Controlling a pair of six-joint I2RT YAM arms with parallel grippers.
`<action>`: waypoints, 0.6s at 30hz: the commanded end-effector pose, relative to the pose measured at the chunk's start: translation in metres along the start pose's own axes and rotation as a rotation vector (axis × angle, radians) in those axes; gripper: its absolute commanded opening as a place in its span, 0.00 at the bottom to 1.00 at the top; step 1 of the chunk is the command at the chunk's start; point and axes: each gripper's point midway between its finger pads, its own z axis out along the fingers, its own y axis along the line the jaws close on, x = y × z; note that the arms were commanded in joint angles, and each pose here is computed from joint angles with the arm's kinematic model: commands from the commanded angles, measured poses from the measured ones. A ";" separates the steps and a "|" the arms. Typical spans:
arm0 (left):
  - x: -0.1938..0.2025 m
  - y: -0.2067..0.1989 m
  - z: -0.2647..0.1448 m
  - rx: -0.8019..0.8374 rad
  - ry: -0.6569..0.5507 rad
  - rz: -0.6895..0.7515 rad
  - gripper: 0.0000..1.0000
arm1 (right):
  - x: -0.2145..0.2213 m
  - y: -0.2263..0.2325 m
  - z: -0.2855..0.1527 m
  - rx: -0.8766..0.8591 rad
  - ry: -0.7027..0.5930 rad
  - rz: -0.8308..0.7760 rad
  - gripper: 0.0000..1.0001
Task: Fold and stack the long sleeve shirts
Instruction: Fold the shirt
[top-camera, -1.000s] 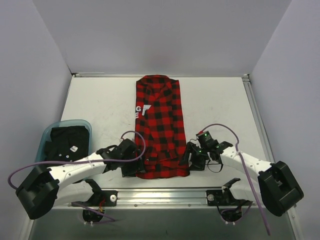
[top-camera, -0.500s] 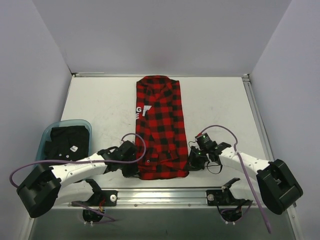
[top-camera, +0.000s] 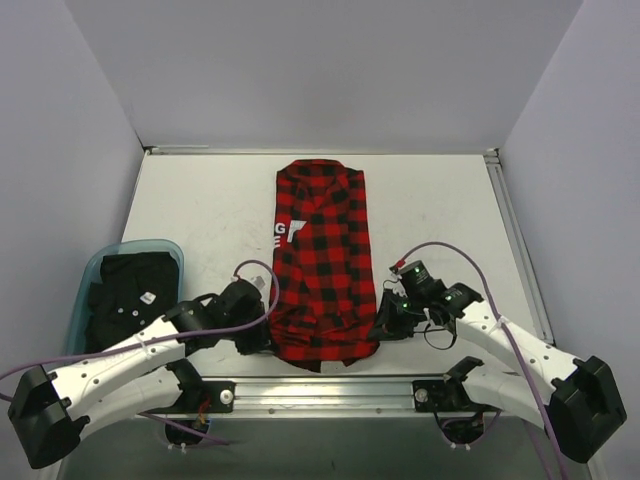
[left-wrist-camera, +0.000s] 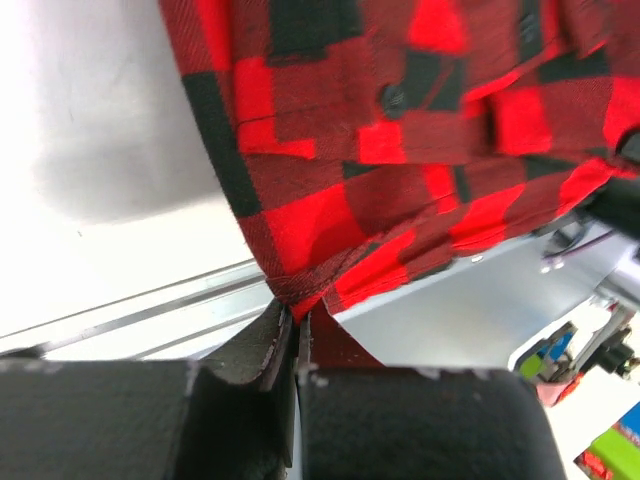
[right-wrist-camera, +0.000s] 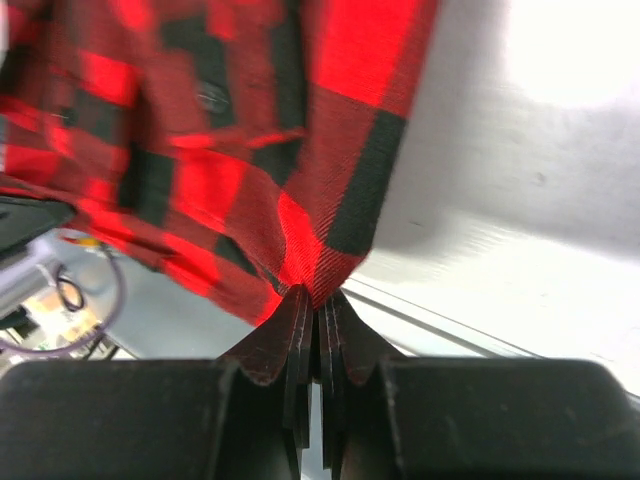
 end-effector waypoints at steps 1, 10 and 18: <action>-0.034 -0.032 -0.026 0.024 -0.087 0.023 0.02 | -0.018 0.023 -0.022 -0.027 -0.030 -0.023 0.00; -0.154 -0.067 -0.038 0.050 -0.250 -0.010 0.03 | -0.114 0.071 -0.052 -0.087 -0.143 0.005 0.00; -0.254 -0.087 -0.021 0.037 -0.315 0.012 0.05 | -0.197 0.084 -0.051 -0.097 -0.178 0.033 0.00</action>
